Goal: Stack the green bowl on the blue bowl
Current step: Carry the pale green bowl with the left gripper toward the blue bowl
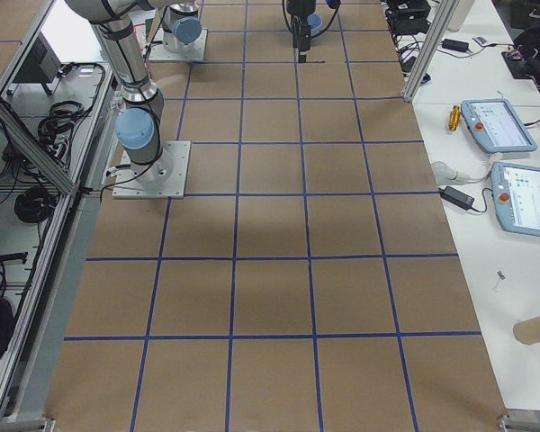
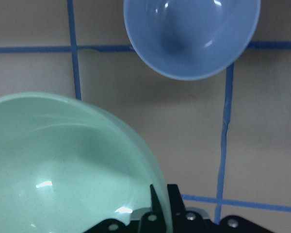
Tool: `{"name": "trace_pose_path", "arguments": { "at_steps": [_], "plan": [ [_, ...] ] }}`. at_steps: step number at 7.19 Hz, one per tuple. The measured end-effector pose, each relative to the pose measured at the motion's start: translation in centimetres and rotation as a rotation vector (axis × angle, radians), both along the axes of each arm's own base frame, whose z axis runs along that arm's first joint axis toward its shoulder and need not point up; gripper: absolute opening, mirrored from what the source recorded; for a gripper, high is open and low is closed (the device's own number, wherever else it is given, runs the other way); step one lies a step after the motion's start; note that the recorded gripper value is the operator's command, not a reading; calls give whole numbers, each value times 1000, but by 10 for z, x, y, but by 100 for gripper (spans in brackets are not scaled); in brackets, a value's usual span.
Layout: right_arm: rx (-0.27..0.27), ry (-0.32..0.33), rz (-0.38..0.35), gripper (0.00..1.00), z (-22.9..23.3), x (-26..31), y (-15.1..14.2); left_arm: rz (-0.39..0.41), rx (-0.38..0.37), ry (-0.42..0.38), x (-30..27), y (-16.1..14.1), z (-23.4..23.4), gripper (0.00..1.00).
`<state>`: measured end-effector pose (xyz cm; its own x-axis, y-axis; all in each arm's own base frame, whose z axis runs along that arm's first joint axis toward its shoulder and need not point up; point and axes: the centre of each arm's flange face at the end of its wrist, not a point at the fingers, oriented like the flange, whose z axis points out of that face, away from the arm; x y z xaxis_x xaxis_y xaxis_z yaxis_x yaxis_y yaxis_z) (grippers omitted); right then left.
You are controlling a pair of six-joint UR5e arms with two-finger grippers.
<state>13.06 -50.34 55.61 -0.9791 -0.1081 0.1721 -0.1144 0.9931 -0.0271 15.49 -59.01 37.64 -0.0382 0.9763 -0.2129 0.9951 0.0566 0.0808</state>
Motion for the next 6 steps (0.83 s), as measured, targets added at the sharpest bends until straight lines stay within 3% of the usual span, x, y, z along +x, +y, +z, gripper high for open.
{"name": "trace_pose_path", "arguments": {
  "at_steps": [3,6],
  "plan": [
    [0,0,-1,100,0,0,0,87,44,46,-83,-11,-32,0],
    [0,0,0,100,0,0,0,93,111,68,-106,13,-66,0]
  ]
}}
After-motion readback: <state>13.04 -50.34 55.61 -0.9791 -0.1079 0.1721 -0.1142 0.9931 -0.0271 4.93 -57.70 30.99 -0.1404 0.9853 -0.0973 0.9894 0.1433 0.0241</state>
